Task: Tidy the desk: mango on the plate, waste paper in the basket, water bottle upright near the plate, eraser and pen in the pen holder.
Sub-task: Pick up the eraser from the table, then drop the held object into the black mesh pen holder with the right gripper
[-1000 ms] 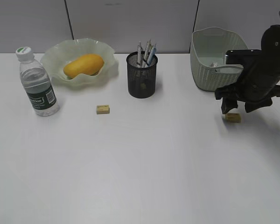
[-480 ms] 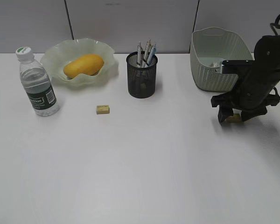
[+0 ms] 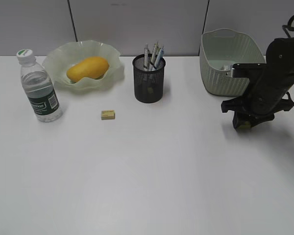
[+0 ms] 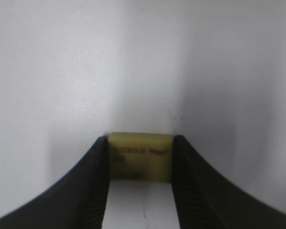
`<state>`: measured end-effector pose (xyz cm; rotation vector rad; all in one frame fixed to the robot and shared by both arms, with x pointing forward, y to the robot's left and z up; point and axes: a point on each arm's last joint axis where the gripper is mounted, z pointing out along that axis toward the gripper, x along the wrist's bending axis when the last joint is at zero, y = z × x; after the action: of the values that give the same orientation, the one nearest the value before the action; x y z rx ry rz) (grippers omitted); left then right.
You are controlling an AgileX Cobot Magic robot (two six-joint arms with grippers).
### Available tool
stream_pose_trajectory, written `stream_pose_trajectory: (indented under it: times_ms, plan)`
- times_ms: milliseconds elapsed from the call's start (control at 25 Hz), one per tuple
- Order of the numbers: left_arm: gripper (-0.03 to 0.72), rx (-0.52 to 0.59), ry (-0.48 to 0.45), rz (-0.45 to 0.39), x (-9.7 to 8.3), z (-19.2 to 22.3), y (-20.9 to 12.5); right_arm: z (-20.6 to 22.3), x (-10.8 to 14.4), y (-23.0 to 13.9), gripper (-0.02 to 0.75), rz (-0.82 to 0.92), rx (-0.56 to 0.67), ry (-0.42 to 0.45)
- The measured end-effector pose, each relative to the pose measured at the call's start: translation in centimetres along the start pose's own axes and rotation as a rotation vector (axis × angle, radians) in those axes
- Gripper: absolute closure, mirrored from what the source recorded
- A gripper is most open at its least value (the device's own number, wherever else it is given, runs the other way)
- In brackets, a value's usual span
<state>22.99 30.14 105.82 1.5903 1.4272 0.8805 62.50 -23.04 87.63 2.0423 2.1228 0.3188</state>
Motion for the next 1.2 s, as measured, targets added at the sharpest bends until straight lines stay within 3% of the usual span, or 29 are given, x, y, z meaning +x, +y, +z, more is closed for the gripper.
stream_pose_trajectory:
  times_ms: [360,600,1000,1200]
  plan:
    - [0.159,0.000,0.000,0.000,0.0,0.0,0.0,-1.0,0.1,0.4,0.419,0.018,0.064,-0.001]
    - [0.159,0.000,0.000,0.000,0.0,0.0,0.0,-6.5,1.3,3.1,0.420,0.024,-0.060,0.054]
    - [0.159,0.000,0.000,0.000,0.0,0.0,0.0,-16.5,10.2,7.7,0.421,-0.134,-0.342,0.203]
    - [0.160,0.000,0.000,0.000,0.0,0.0,0.0,-19.3,13.6,8.5,0.421,-0.182,-0.465,0.276]
